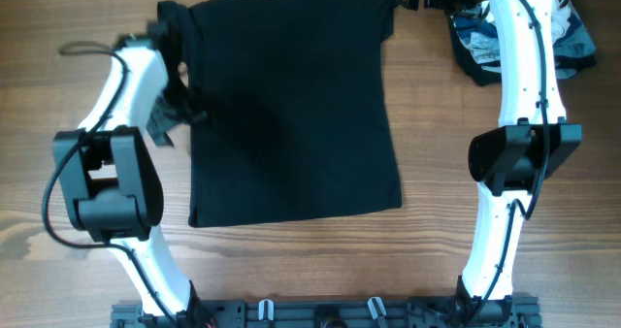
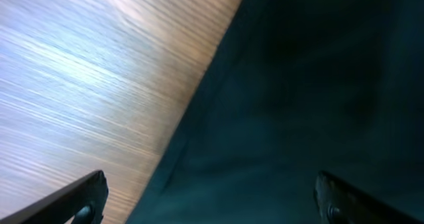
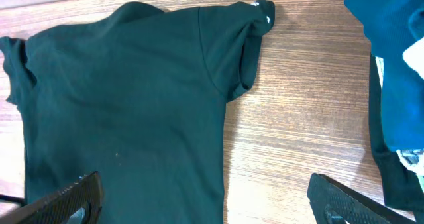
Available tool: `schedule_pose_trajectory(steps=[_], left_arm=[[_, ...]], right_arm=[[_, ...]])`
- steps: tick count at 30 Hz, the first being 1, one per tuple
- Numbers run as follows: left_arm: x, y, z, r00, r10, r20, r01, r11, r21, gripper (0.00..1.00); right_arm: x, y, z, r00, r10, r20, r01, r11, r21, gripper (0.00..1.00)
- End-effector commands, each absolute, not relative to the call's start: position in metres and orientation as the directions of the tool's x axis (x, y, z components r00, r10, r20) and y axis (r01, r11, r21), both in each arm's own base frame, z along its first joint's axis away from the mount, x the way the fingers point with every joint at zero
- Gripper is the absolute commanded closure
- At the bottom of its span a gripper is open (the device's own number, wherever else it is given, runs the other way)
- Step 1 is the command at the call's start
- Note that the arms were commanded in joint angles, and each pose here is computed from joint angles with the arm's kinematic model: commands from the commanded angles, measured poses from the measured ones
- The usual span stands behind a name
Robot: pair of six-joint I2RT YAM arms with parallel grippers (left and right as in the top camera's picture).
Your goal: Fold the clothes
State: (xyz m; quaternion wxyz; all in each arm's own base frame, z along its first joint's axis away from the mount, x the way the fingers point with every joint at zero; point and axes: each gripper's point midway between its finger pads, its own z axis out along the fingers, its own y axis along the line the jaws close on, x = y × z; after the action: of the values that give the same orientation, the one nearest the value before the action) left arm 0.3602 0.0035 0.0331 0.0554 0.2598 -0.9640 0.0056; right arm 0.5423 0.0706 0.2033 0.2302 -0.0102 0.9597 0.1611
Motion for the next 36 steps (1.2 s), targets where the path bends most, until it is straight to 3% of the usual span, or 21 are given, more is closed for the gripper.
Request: schedule_pose_trajectory(steps=[1, 6, 12, 20, 26, 29, 33, 36], left_arm=[[0.335, -0.022, -0.003, -0.837, -0.513, 0.190, -0.524, 0.852, -0.006, 0.00], [0.325, -0.035, -0.029, -0.858, -0.482, 0.180, -0.494, 0.869, -0.030, 0.00], [0.303, 0.052, -0.072, -0.842, -0.536, -0.061, -0.533, 0.809, 0.248, 0.00], [0.331, 0.151, -0.075, -0.676, -0.673, -0.300, -0.731, 0.663, 0.161, 0.00], [0.395, 0.236, -0.032, -0.586, -0.516, -0.625, -0.705, 0.705, 0.080, 0.00], [0.422, 0.246, 0.000, -0.572, -0.441, -0.692, -0.673, 0.735, 0.088, 0.00], [0.453, 0.215, 0.065, -0.569, -0.416, -0.709, -0.577, 0.816, -0.016, 0.00], [0.450, 0.168, 0.111, -0.602, -0.415, -0.682, -0.479, 0.871, -0.107, 0.00]], right_arm=[[0.548, 0.070, 0.185, -0.904, 0.067, -0.421, -0.073, 0.948, 0.308, 0.00], [0.548, 0.071, 0.185, -0.903, 0.067, -0.425, -0.075, 0.948, 0.309, 0.00], [0.549, 0.071, 0.185, -0.903, 0.066, -0.425, -0.076, 0.948, 0.308, 0.00], [0.550, 0.068, 0.185, -0.899, 0.068, -0.433, -0.071, 0.953, 0.296, 0.00], [0.555, 0.069, 0.188, -0.889, 0.068, -0.453, -0.078, 0.952, 0.295, 0.00], [0.555, 0.069, 0.187, -0.890, 0.067, -0.452, -0.078, 0.952, 0.295, 0.00], [0.555, 0.069, 0.188, -0.890, 0.068, -0.451, -0.078, 0.951, 0.298, 0.00], [0.555, 0.069, 0.188, -0.890, 0.068, -0.451, -0.078, 0.951, 0.299, 0.00]])
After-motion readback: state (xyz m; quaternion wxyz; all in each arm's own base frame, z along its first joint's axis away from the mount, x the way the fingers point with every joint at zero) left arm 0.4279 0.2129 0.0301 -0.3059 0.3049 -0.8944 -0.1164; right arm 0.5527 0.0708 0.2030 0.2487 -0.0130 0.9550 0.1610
